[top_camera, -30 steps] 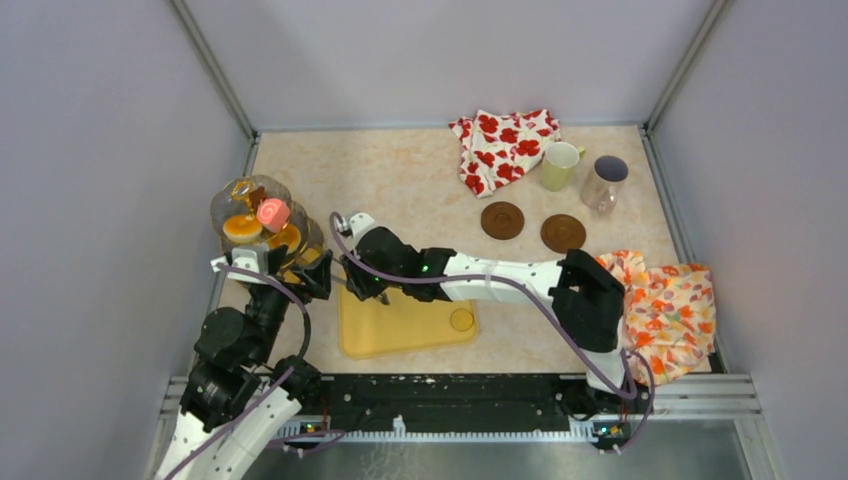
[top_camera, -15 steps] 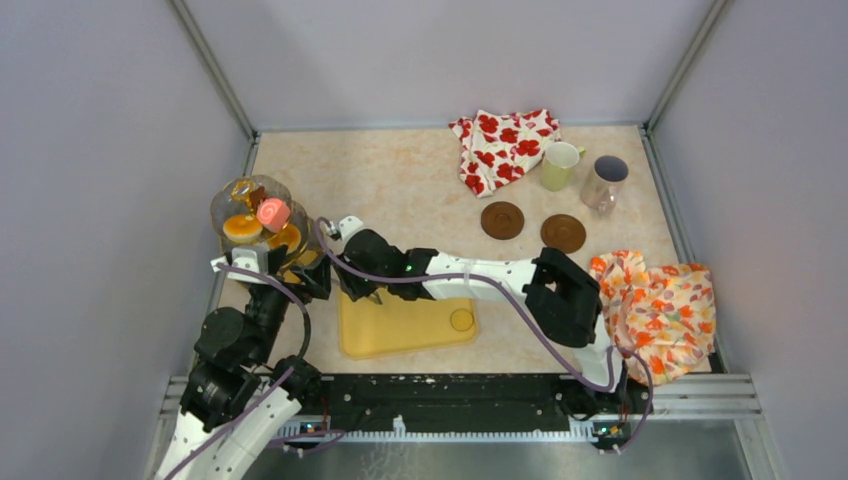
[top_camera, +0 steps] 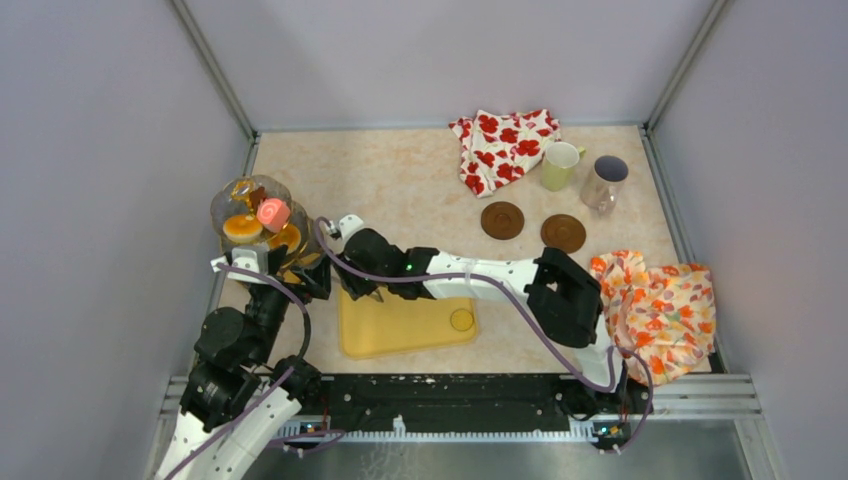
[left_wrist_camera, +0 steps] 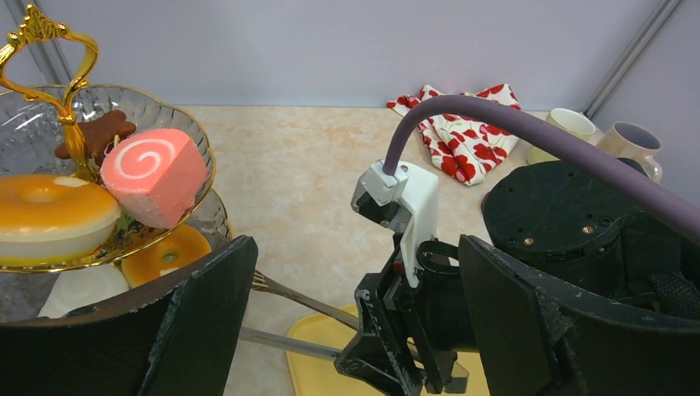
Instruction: Serve the afternoon tea
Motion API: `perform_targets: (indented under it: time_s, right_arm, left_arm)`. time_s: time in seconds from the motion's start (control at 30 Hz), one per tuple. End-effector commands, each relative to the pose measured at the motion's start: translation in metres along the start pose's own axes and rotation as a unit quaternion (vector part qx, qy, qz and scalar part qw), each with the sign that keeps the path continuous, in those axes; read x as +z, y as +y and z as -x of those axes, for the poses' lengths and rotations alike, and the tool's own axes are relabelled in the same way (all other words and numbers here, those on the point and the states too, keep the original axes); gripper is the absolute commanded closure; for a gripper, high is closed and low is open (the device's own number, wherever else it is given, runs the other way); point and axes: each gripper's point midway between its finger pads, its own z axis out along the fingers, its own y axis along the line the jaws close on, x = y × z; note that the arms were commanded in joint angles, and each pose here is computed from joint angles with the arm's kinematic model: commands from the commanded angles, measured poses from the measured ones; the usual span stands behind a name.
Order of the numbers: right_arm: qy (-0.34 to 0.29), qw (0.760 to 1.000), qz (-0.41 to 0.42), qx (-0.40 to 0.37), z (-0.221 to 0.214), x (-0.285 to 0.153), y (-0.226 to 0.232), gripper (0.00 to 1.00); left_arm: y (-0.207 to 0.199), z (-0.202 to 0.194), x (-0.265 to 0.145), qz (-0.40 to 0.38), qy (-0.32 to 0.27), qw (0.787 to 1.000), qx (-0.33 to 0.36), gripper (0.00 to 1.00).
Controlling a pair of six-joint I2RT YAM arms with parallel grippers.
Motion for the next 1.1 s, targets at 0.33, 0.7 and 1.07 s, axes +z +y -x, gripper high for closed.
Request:
perform_targets:
  time_s: [0.33,0.7,1.07]
  right_arm:
    - [-0.05,0.998,0.025,0.001,0.046,-0.067,0.009,0.55]
    - [-0.029,0.999,0.031,0.033,0.017,-0.114,-0.002,0.56]
    - [0.027,0.994,-0.019,0.101,-0.064,-0.198,-0.048,0.56]
  left_arm:
    - [-0.003,0.006,0.003,-0.006,-0.011,1.0,-0.003,0.01]
    - [-0.003,0.006,0.002,-0.006,-0.011,1.0,-0.003,0.01]
    - [-0.003,0.005,0.003,-0.007,-0.01,1.0,-0.001,0.01]
